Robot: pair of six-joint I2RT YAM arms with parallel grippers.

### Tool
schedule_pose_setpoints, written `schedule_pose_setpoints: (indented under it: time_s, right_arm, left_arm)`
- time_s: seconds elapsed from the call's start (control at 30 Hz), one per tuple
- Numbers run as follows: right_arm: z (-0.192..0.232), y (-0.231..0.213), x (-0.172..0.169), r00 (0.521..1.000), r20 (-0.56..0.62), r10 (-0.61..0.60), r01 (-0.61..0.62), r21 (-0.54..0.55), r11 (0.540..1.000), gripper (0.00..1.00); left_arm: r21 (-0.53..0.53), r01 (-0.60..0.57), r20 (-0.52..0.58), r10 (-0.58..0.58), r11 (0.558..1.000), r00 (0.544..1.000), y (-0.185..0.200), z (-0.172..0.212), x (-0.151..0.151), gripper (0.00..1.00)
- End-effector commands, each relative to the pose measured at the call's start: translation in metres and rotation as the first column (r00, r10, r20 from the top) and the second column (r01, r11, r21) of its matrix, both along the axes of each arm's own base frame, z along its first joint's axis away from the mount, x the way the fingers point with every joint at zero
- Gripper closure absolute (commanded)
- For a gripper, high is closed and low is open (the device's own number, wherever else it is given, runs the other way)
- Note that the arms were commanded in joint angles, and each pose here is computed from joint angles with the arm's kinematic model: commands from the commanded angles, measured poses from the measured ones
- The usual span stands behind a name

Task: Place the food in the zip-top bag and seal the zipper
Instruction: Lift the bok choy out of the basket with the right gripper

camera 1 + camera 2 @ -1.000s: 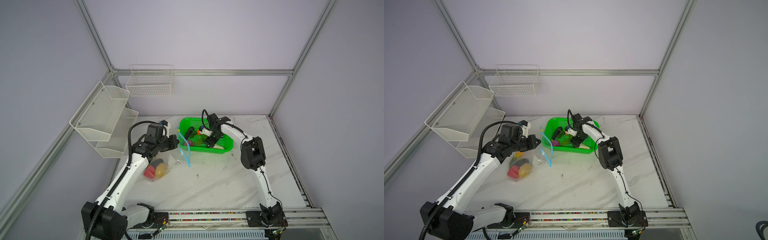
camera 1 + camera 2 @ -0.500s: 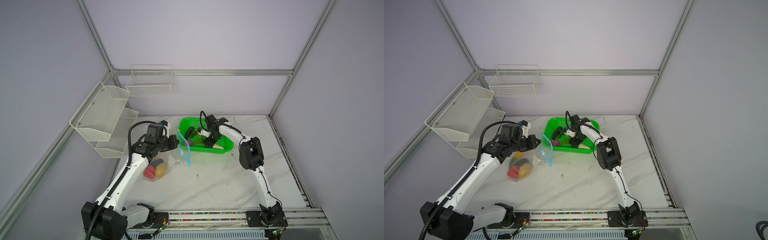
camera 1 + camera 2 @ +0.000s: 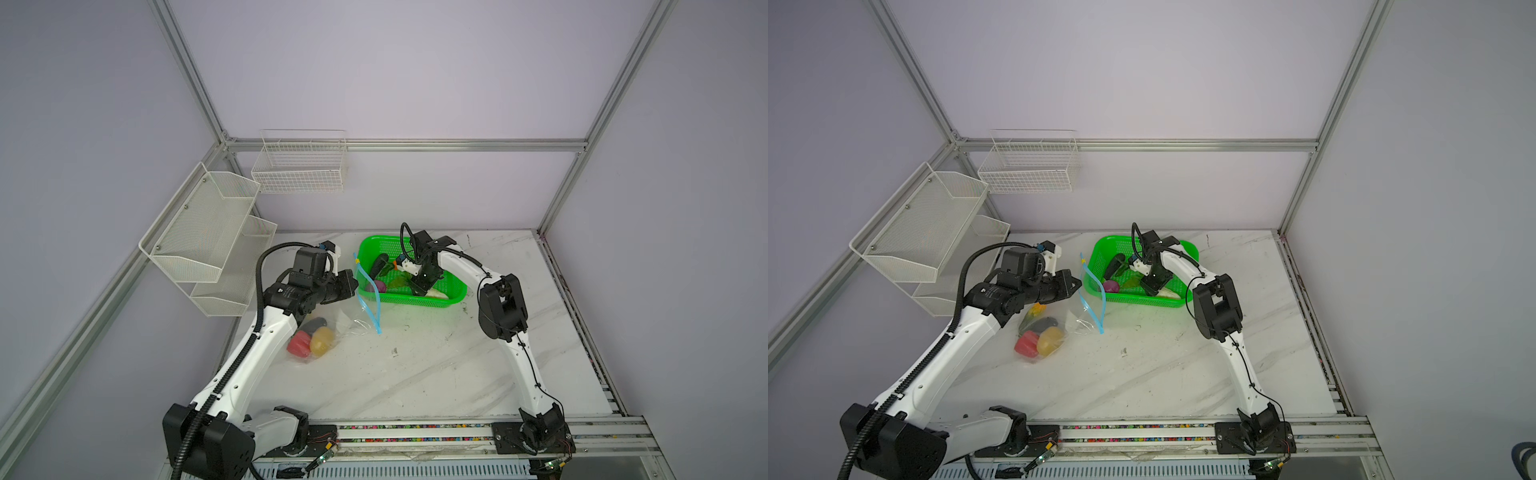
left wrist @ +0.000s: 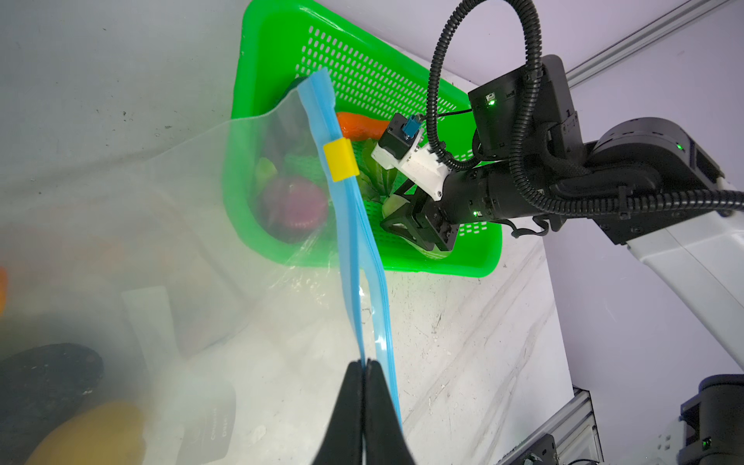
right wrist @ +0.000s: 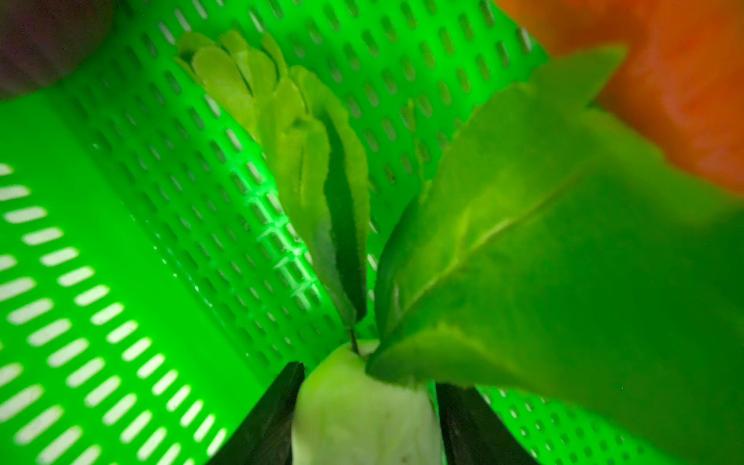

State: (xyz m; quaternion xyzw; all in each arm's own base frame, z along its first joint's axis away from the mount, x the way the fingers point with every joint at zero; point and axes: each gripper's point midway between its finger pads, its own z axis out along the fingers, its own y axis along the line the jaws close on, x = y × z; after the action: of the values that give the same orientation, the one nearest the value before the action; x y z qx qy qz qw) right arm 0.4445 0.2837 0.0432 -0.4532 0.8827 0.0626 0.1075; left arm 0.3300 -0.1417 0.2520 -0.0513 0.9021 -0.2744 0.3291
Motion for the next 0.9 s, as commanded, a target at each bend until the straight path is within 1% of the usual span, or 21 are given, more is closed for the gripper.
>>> schedule_pose_setpoints:
  time_s: [0.0,0.1,0.33,0.47,0.57,0.6,0.7,0.83,0.87]
  right_arm:
    - [0.033,0.006,0.005,0.998,0.06,-0.001,-0.002,0.041,0.999,0.45]
    - [0.057,0.01,0.018,0.99,0.135,-0.032,0.02,0.088,0.996,0.48]
    - [0.099,0.015,0.03,0.961,0.25,-0.114,0.066,0.192,0.979,0.48]
    - [0.126,0.015,0.035,0.932,0.3,-0.203,0.121,0.27,0.955,0.48]
    - [0.15,0.017,0.035,0.905,0.317,-0.284,0.161,0.362,0.918,0.48]
    - [0.161,0.018,0.034,0.893,0.311,-0.325,0.182,0.41,0.894,0.48]
    - [0.189,0.022,0.026,0.876,0.312,-0.369,0.169,0.518,0.839,0.5]
    - [0.226,0.017,0.016,0.841,0.308,-0.445,0.176,0.622,0.763,0.5]
    - [0.238,0.018,0.011,0.835,0.303,-0.459,0.166,0.656,0.736,0.5]
  left_arm:
    - [-0.021,-0.01,0.04,0.011,1.0,0.999,0.002,0.014,0.0,1.0]
    - [-0.027,-0.01,0.036,0.011,1.0,0.999,0.001,0.013,0.0,1.0]
    - [-0.041,-0.023,0.04,0.025,0.999,0.999,0.002,0.016,0.0,1.0]
    - [-0.049,-0.029,0.037,0.03,0.998,0.999,0.001,0.016,0.001,1.0]
    - [-0.058,-0.032,0.038,0.034,0.998,0.999,0.001,0.018,0.002,1.0]
    - [-0.062,-0.033,0.039,0.035,0.998,0.999,0.0,0.018,0.002,1.0]
    - [-0.069,-0.03,0.042,0.033,0.997,0.999,-0.001,0.02,0.004,1.0]
    - [-0.075,-0.029,0.044,0.032,0.997,0.999,-0.002,0.023,0.007,1.0]
    - [-0.078,-0.03,0.045,0.033,0.997,0.998,-0.003,0.024,0.007,1.0]
